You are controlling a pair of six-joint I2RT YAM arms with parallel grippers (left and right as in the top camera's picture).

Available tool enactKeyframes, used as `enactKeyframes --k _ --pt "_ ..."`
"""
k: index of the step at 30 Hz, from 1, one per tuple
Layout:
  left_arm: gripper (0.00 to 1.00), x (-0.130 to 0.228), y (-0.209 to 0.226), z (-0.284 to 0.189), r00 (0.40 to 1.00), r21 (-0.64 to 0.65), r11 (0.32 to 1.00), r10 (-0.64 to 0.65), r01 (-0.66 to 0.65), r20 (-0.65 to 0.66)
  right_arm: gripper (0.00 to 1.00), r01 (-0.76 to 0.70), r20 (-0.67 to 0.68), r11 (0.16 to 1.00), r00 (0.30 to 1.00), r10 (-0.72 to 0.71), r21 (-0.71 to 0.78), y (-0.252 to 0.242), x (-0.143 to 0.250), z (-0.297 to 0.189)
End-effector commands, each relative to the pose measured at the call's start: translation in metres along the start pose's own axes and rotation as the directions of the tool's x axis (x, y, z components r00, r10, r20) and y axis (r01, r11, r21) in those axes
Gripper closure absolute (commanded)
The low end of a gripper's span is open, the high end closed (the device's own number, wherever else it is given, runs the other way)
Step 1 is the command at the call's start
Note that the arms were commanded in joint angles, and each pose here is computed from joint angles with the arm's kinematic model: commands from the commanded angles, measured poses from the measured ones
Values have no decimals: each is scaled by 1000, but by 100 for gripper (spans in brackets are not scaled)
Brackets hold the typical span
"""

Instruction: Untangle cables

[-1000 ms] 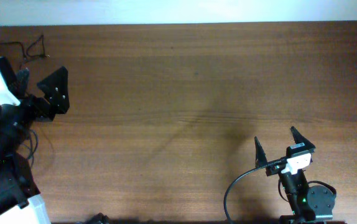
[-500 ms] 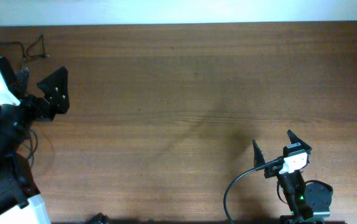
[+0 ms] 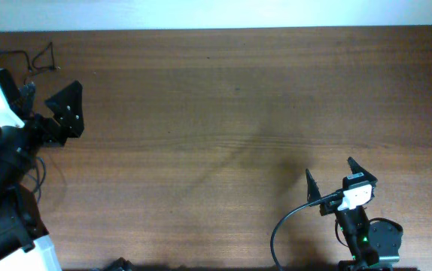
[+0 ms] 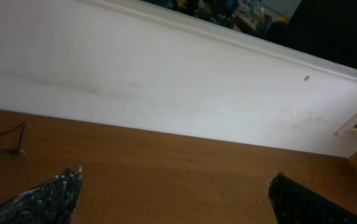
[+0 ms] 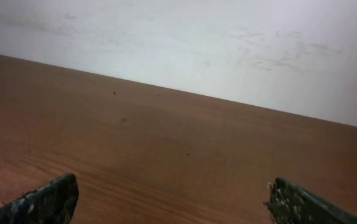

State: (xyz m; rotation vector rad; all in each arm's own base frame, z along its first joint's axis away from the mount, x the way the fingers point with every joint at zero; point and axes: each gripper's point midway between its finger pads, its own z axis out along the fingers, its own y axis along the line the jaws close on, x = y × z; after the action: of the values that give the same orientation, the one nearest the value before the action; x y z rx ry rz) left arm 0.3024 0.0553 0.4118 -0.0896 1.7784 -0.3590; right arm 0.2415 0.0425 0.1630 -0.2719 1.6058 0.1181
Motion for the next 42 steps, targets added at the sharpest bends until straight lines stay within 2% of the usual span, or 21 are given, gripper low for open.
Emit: enactKeyframes --k 1,8,14,17,20,26,31,42 --pt "1 -3 -4 0 1000 14 1000 24 -24 6 1 -7 0 1000 1000 7 16 -3 2 0" --pt "1 9 1 3 1000 12 1000 2 -2 -17 1 -7 -1 1000 1000 7 16 -3 2 0" --pt "1 56 15 14 999 14 1000 -24 25 -46 1 -7 -1 1000 1000 7 16 -3 2 0" --pt "1 72 12 18 999 57 998 40 -41 14 1 -7 0 1000 1000 7 16 -3 2 0" --pt "1 90 4 20 977 92 981 159 -173 141 1 -7 0 1000 1000 7 16 -3 2 0" --pt "0 141 3 14 922 31 959 262 -283 286 1 -7 0 1000 1000 7 16 -3 2 0" --pt "1 176 18 11 925 -43 966 257 -256 280 1 -7 0 1000 1000 7 16 -3 2 0" --pt "1 198 14 7 878 -112 925 381 -364 290 1 -7 0 1000 1000 7 16 -3 2 0"
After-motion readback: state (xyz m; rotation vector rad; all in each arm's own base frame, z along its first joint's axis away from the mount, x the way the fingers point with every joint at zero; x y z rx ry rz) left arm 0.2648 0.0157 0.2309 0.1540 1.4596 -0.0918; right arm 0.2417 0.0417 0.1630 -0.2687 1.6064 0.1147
